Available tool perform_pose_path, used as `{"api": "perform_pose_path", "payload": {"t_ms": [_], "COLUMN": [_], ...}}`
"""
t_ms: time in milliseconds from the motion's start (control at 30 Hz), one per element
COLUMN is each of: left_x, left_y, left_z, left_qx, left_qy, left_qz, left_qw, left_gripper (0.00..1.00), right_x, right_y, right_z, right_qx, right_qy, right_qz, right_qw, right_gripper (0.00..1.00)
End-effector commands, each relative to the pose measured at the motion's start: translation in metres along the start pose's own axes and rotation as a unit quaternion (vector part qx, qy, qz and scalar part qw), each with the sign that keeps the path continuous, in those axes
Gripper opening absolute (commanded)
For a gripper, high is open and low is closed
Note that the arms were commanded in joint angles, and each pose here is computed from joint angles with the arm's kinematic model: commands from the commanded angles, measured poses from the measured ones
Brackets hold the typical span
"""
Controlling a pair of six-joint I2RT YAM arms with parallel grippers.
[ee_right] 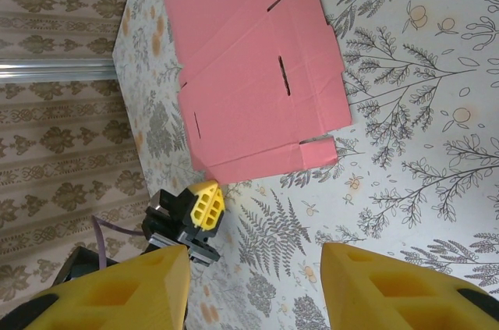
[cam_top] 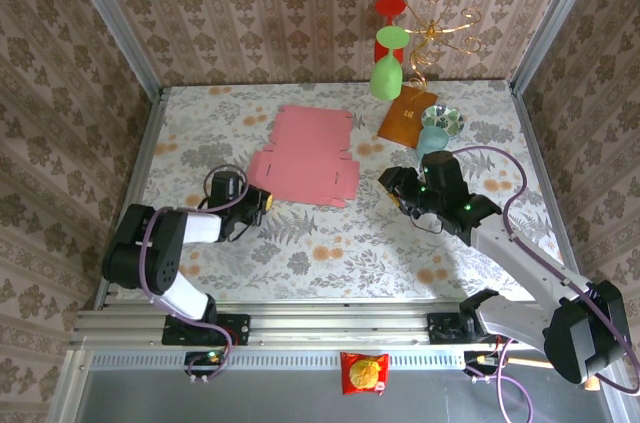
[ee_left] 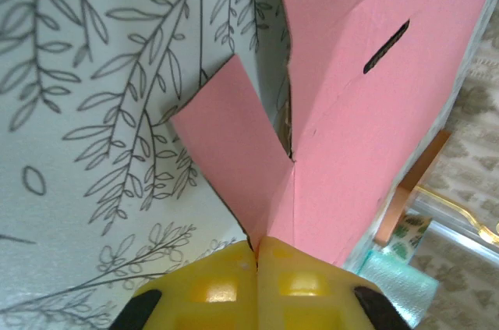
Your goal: Fold the paper box
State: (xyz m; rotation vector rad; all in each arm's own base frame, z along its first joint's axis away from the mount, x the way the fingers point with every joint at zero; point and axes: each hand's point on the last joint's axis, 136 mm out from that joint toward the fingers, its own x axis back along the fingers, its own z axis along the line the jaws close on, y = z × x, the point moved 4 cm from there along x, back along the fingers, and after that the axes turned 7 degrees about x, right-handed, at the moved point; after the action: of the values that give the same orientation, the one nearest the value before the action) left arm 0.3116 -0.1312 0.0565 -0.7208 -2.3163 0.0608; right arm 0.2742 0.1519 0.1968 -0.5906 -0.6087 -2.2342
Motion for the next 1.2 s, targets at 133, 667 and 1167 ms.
{"api": "perform_pose_path", "payload": {"t_ms": [133,667,1167], "left_x": [0.013,0.027,0.026], "left_y": [-0.005,-0.037,-0.065], "left_z": [-0.04,-0.059,-0.066], "left_qx": [-0.034,-0.015,-0.005], "left_qy": [-0.054,-0.101,-0.113], "left_qz": [-0.019,-0.025,-0.007], "left_qw": [0.998,0.994,0.994], "left_gripper": [0.0,0.0,0.0], "right_x": [-0.009,-0.072,-0.141], "right_y": [0.0,-0.036,-0.065], "right_z": [0.004,0.051,0.051], "right_qx": [-0.053,-0.177,-0.188], "right_qy": [0.025,0.093,0.086], "right_qz": [-0.013,-0.076,-0.069], "right_qw": [0.998,0.977,0.976], "right_gripper": [0.48,0.53,0.5]}}
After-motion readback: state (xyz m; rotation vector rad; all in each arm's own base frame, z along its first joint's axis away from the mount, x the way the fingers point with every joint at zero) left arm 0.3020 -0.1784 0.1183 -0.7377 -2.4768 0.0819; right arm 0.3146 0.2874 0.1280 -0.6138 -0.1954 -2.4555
